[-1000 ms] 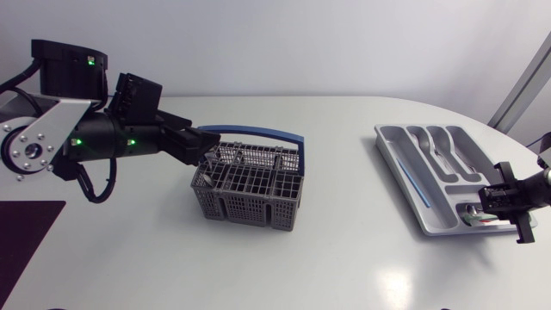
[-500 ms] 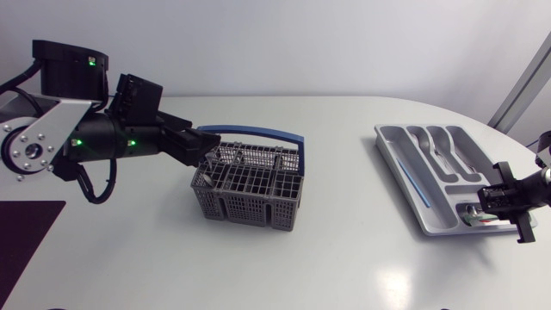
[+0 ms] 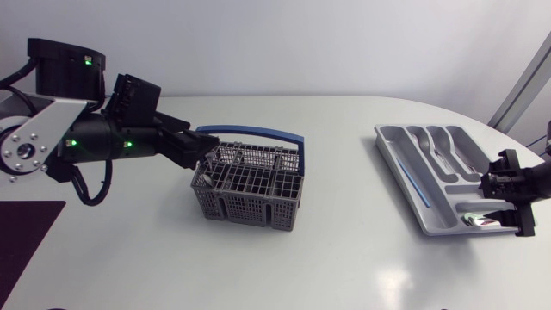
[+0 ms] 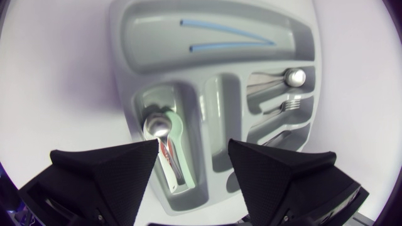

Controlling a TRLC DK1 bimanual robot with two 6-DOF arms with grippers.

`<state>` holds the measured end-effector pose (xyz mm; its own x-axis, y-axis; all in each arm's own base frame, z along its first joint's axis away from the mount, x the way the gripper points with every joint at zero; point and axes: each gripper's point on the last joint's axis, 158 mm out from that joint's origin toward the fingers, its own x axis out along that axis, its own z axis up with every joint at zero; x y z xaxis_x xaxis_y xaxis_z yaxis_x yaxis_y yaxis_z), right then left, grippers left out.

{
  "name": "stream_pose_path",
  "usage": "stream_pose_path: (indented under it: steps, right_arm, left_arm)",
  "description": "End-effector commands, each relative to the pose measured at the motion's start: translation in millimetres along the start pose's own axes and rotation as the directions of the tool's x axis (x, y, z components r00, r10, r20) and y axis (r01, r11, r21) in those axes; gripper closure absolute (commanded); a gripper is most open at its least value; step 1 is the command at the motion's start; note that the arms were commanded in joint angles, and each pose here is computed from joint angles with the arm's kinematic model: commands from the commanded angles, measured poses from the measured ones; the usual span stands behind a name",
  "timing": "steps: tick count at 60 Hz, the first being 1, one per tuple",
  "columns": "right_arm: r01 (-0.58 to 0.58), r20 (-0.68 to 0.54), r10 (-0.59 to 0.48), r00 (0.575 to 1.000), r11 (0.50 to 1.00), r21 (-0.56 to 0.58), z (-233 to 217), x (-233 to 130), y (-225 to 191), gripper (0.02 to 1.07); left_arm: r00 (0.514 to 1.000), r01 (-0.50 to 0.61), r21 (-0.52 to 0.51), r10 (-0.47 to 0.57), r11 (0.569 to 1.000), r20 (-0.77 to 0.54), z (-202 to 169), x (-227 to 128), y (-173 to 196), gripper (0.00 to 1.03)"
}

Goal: Unload the cutlery basket into the drawer organizer.

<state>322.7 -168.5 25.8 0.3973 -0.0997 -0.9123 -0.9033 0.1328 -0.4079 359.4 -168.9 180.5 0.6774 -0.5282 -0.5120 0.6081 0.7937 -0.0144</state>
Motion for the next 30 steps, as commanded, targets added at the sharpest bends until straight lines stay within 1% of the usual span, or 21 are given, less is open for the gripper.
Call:
stream_pose_path:
  steps: [1, 6, 15, 23, 30]
  right_arm:
    - [0.034, 0.052, -0.038, 0.998, 0.998, 0.059, 29, -27, -18, 0.13]
    - [0.040, 0.110, -0.052, 0.993, 0.993, 0.107, 64, -44, -23, 0.13]
    - [0.053, 0.215, -0.082, 0.973, 0.989, 0.135, 134, -69, -26, 0.13]
    - [0.017, 0.285, -0.050, 0.957, 0.993, 0.116, 188, -79, -10, 0.13]
    - [-0.013, 0.313, -0.014, 0.950, 0.996, 0.084, 224, -82, 5, 0.13]
  left_arm:
    - [0.999, -0.027, 0.043, 0.026, 0.999, 0.031, 15, -12, 8, 0.05]
    - [0.999, -0.034, 0.067, 0.032, 0.997, 0.023, 10, -15, 10, 0.05]
    - [1.000, -0.025, 0.148, 0.027, 0.989, -0.008, -4, -18, 10, 0.05]
    - [0.998, 0.031, 0.223, -0.020, 0.974, -0.051, -21, -19, 12, 0.05]
    - [0.998, 0.025, 0.324, -0.005, 0.946, -0.061, -31, -21, 21, 0.05]
